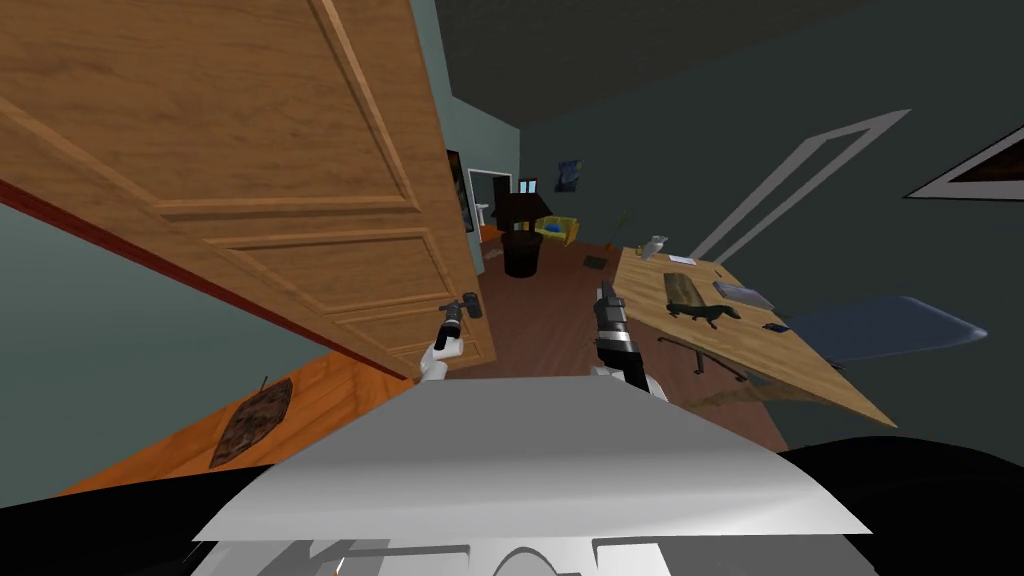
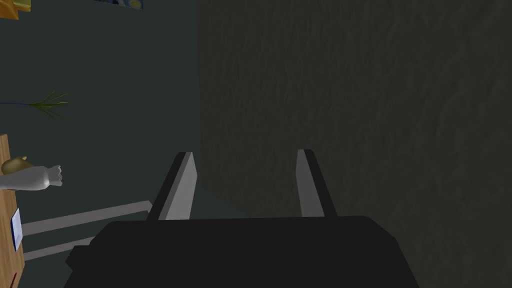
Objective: Push the door open
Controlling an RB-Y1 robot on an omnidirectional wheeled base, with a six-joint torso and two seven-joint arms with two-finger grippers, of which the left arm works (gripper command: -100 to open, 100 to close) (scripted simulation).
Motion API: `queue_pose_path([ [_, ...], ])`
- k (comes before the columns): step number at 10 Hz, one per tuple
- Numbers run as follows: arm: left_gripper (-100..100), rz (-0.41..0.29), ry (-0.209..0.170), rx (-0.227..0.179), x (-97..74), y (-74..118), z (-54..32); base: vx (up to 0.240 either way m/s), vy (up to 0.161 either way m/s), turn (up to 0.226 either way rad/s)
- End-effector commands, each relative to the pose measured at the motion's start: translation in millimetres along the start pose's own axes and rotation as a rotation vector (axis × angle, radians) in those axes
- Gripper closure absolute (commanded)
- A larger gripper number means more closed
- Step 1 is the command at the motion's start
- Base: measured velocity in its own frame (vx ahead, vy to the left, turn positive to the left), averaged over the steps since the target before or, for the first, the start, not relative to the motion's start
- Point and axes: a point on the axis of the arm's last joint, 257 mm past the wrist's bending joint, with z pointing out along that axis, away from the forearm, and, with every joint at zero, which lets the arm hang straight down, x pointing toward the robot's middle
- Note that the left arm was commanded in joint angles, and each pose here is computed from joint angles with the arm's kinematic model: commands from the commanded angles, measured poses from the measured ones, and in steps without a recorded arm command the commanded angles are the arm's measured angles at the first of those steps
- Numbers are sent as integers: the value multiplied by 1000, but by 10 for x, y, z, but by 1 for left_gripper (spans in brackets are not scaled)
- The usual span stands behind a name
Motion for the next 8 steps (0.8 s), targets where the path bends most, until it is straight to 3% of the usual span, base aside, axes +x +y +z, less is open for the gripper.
queue_pose_path([
  [1,100,2,-34,16,-173,-79,13,206,-124,88],
  [4,100,-13,-72,13,-312,-59,2,194,-124,99],
  [8,100,-22,-96,3,-408,-7,-27,161,-66,57],
])
